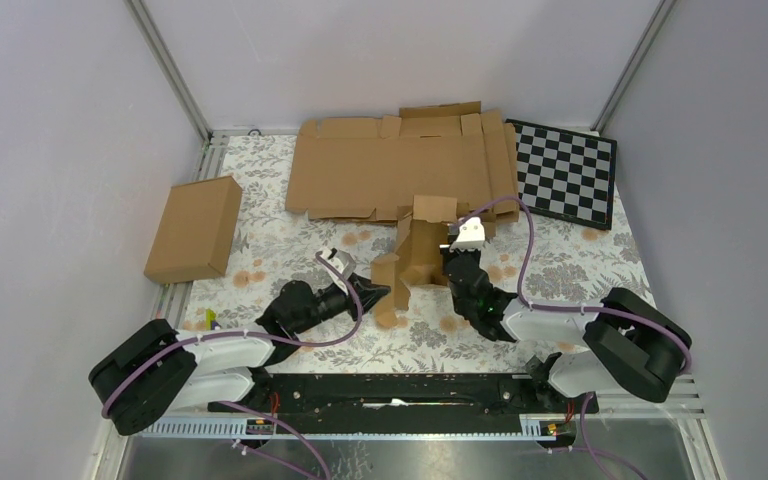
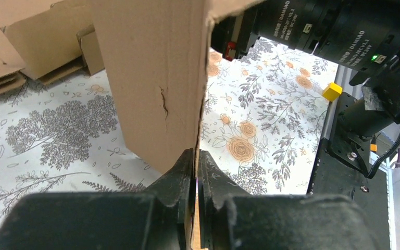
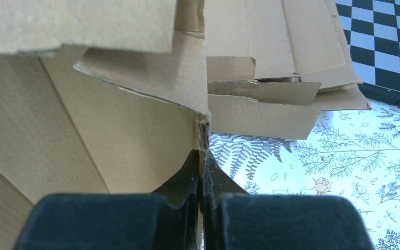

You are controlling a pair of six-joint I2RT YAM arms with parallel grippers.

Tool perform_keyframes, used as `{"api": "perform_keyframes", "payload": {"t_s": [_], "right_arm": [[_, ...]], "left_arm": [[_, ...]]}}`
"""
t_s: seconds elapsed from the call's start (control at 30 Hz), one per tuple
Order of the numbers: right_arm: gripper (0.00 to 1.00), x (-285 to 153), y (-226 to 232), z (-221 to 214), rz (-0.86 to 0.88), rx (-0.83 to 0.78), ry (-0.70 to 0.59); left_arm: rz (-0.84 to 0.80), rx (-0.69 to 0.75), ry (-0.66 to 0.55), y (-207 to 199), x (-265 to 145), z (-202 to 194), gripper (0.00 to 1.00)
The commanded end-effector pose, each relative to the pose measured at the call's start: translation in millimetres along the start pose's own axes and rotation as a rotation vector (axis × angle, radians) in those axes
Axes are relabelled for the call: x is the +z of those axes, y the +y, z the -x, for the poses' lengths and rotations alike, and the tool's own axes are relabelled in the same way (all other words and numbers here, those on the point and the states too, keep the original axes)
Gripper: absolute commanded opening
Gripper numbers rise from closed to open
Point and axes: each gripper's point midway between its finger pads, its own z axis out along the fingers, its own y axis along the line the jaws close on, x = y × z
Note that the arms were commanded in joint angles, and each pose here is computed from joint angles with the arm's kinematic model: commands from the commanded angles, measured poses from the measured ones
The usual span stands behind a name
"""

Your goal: Fold the paper box

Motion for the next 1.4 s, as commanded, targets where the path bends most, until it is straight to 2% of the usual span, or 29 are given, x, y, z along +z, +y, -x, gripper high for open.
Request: {"api": "perform_keyframes", "payload": {"t_s": [0.0, 0.13, 0.17, 0.3, 0.4, 0.5, 0.57, 0.63, 0.67, 0.73, 0.8, 0.87, 1.07, 1.23, 1.37], "right_arm": [[0.0, 4, -10, 20, -0.071, 0.056, -0.094], [0.0, 3, -9, 16, -0.052, 0.066, -0.095], [0.0, 2, -9, 16, -0.047, 0.07, -0.097], [0.0, 0, -10, 13, -0.034, 0.076, -0.101], [0.0, 0, -8, 11, -0.023, 0.077, -0.101], [0.0, 0, -9, 9, -0.023, 0.074, -0.099], [0.0, -1, -9, 10, -0.024, 0.079, -0.102], [0.0, -2, -10, 10, -0.02, 0.082, -0.104], [0.0, -2, -10, 10, -0.016, 0.084, -0.104], [0.0, -3, -9, 10, -0.007, 0.085, -0.103], [0.0, -4, -4, 9, 0.018, 0.081, -0.088], [0.08, -5, 4, 6, 0.065, 0.063, -0.055], [0.27, -16, 24, -6, 0.196, 0.045, 0.047], [0.38, -28, 34, -19, 0.29, 0.056, 0.114], [0.56, -32, 38, -33, 0.322, 0.035, 0.162]], "left_arm": [[0.038, -0.027, 0.0, 5, 0, -2, 0.12], [0.092, -0.039, 0.022, 14, 3, -2, 0.41], [0.123, -0.047, 0.021, 19, 4, 0, 0.45], [0.223, -0.05, -0.007, 33, 5, 20, 0.53], [0.235, -0.042, -0.022, 34, 9, 36, 0.54], [0.261, -0.035, -0.006, 38, 14, 44, 0.62], [0.27, -0.03, -0.002, 41, 16, 49, 0.63], [0.272, -0.028, -0.008, 42, 18, 53, 0.57], [0.27, -0.027, -0.006, 43, 19, 54, 0.51], [0.26, -0.023, 0.008, 41, 22, 54, 0.33], [0.25, -0.014, 0.026, 40, 25, 54, 0.21], [0.243, -0.008, 0.046, 40, 27, 51, 0.12], [0.221, 0.004, 0.041, 35, 30, 47, 0.07], [0.141, 0.003, 0.035, 18, 34, 45, 0.06], [0.097, -0.005, 0.044, 7, 39, 43, 0.06]]}}
